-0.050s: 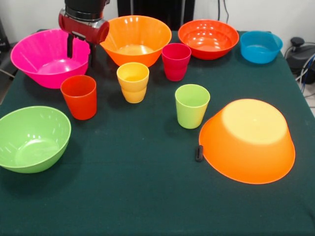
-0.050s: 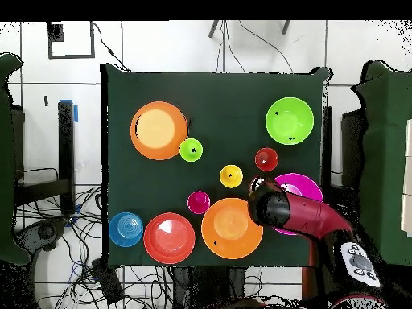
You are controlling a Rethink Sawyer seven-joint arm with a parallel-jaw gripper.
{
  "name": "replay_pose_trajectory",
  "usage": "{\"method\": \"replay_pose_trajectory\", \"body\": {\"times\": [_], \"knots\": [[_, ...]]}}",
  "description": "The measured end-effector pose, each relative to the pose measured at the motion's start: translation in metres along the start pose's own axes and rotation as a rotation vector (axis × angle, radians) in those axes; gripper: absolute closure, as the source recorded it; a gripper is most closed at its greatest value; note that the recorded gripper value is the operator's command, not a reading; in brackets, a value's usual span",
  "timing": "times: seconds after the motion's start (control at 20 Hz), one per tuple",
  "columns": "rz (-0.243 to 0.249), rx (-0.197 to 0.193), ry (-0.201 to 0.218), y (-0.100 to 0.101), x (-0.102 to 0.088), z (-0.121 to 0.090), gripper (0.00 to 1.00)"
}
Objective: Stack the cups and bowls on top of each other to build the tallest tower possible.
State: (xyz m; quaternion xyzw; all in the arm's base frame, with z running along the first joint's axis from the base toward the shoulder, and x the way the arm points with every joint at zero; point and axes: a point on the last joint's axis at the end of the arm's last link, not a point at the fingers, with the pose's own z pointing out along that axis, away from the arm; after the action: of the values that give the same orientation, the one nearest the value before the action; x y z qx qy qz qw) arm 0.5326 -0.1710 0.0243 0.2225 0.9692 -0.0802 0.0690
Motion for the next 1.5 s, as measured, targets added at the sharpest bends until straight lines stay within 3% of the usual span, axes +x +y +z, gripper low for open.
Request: {"method": "replay_pose_trajectory", "body": {"times": [0.7, 1.5], "knots": [[0.024, -0.011, 0.046, 0.016, 0.021, -0.002, 0.0], [0.028, -0.005, 0.078, 0.012, 0.033, 0.009, 0.0]]}}
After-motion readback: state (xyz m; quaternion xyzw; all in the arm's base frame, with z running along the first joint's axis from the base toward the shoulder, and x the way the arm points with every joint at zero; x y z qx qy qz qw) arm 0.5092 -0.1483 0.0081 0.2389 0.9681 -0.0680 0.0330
